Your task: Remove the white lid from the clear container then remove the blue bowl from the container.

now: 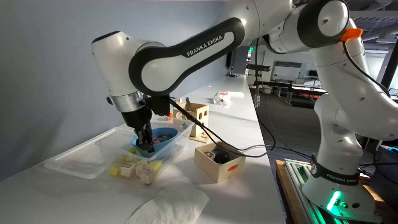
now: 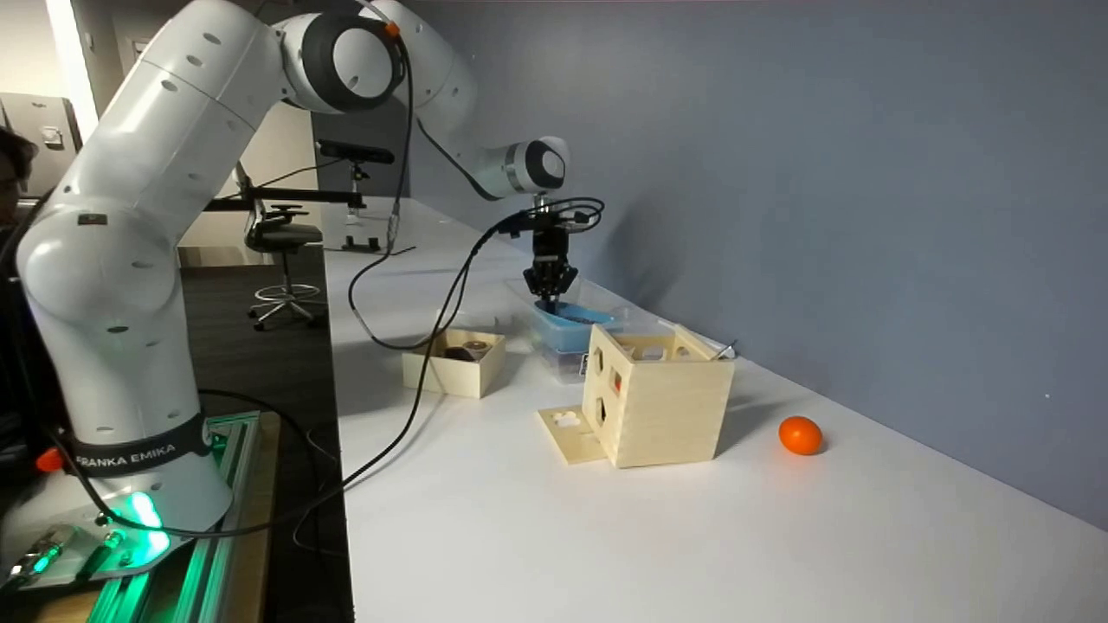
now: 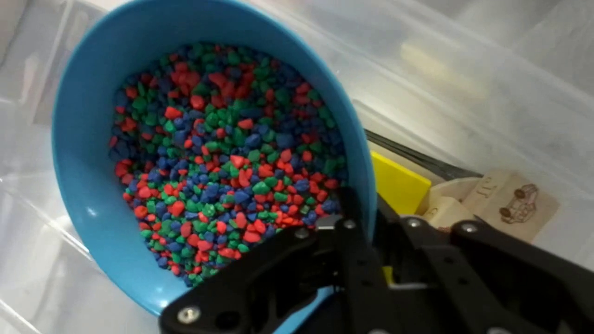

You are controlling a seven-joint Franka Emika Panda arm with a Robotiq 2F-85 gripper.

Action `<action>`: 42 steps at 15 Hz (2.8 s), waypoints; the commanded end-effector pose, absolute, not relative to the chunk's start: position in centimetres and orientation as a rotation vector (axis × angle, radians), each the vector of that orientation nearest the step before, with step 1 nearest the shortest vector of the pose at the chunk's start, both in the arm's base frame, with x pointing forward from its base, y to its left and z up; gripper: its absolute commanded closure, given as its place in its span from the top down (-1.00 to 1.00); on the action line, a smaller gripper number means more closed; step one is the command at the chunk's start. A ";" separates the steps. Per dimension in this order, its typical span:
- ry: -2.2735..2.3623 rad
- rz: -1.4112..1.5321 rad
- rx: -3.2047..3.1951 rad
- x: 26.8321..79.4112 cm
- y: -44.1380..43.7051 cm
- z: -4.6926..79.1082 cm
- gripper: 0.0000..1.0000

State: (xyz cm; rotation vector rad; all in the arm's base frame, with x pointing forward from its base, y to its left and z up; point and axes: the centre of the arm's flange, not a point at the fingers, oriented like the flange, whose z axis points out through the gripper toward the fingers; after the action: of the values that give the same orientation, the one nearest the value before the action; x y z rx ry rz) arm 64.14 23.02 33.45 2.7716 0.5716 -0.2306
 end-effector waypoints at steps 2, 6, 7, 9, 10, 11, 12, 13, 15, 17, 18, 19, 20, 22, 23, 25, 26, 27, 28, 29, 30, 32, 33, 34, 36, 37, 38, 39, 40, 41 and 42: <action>0.518 -0.109 2.685 63.8 24.1 38.6 -1.00; 0.528 -0.017 2.651 63.1 25.7 40.8 -0.97; 0.529 0.005 2.646 62.9 26.0 41.2 -0.97; 0.536 0.066 2.636 62.2 26.7 42.1 -0.97; 0.540 0.102 2.621 61.8 27.2 42.8 -0.97; 0.552 0.148 2.599 61.3 27.8 43.6 -0.97; 0.555 0.184 2.576 61.0 28.2 44.3 -0.97; 0.561 0.224 2.543 60.6 28.9 45.3 -0.97; 0.586 0.296 2.486 59.9 30.2 47.2 -0.97; 0.663 0.368 2.433 59.2 31.9 48.9 -0.97; 0.715 0.398 2.409 58.6 33.0 49.9 -0.97; 0.762 0.425 2.388 58.1 34.0 50.6 -0.97; 0.812 0.451 2.370 57.5 35.0 51.2 -0.97; 0.927 0.491 2.349 56.5 37.0 52.0 -0.97; 0.986 0.510 2.341 56.1 37.8 52.1 -0.97; 1.114 0.547 2.326 55.5 39.5 52.3 -0.97; 1.176 0.568 2.309 55.2 40.1 52.4 -0.97; 1.237 0.588 2.290 55.0 40.7 52.5 -0.97; 1.300 0.606 2.270 54.8 41.1 52.5 -0.97; 1.367 0.615 2.253 54.8 41.5 52.4 -0.97; 1.435 0.621 2.237 54.8 41.7 52.1 -0.97; 1.388 0.574 2.270 55.1 42.7 50.2 -0.97; 1.409 0.565 2.271 55.1 42.8 49.7 -0.89; 1.404 0.547 2.277 55.2 42.9 49.0 -0.89; 1.405 0.524 2.283 55.4 42.9 47.8 -0.97; 1.437 0.518 2.264 55.4 43.5 47.0 -0.97; 1.436 0.530 2.239 55.4 44.0 46.3 -0.97; 1.439 0.534 2.224 55.3 44.5 45.6 -0.97; 1.458 0.540 2.206 55.0 45.1 45.0 -0.97; 1.492 0.538 2.171 54.8 45.9 44.2 -0.97; 1.513 0.533 2.152 54.4 46.5 43.7 -0.97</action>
State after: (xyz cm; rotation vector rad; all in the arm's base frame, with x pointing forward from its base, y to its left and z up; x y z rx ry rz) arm 55.13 44.72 42.81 2.2493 1.4731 0.4569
